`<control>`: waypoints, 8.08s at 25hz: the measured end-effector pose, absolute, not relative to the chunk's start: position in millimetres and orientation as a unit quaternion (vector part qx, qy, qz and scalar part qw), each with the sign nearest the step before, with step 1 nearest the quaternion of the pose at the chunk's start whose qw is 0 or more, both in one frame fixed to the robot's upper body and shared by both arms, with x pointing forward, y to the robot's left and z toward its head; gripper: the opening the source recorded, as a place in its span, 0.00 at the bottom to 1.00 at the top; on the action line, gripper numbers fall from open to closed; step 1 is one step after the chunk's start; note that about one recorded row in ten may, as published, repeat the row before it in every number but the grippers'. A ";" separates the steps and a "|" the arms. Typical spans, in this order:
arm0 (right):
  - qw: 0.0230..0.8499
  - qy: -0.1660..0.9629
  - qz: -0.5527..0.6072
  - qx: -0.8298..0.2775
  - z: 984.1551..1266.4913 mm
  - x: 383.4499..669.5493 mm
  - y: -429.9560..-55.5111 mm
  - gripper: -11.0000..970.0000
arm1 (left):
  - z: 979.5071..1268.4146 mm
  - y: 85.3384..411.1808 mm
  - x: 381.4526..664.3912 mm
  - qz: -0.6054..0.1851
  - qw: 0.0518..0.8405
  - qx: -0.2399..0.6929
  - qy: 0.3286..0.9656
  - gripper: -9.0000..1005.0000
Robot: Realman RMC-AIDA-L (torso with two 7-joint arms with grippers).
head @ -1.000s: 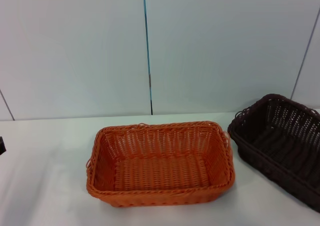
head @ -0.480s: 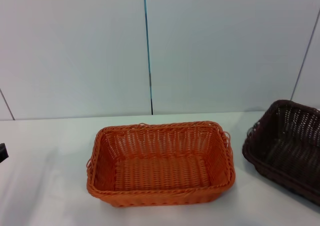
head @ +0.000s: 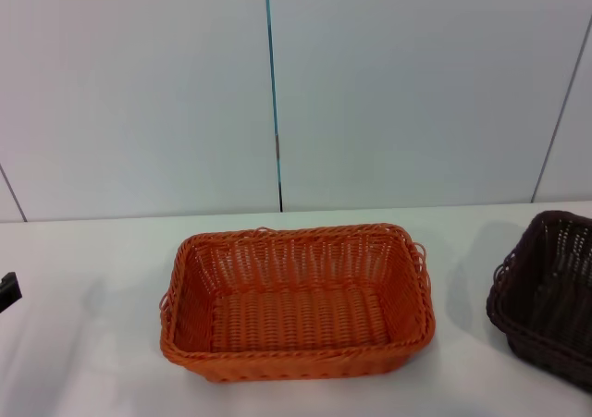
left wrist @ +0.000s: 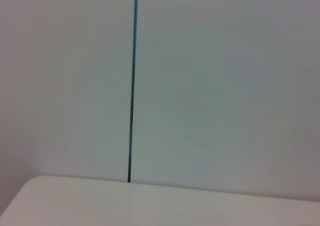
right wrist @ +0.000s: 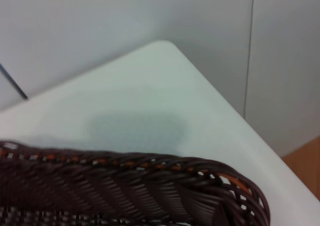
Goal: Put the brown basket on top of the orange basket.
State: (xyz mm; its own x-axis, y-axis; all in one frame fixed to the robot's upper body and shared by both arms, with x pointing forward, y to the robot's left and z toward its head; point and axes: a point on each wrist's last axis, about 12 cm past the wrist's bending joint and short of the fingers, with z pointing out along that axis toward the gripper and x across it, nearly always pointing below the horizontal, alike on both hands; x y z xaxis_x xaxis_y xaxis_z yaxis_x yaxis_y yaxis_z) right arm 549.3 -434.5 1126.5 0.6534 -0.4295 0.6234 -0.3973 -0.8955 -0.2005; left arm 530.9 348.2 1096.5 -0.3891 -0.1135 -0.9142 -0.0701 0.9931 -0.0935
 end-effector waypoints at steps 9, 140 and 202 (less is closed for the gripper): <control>0.002 0.204 -0.286 -0.936 1139.7 542.0 -453.3 0.15 | 1094.6 349.9 530.3 -0.019 0.547 -0.057 0.835 0.88; 0.279 0.008 -0.282 -0.918 1203.3 679.1 -186.9 0.14 | 1034.3 348.7 511.1 -0.082 0.427 -0.082 0.897 0.87; 0.149 -0.031 -0.335 -0.930 1184.9 684.3 -209.0 0.72 | 1036.6 361.4 513.6 -0.081 0.429 -0.115 0.892 0.87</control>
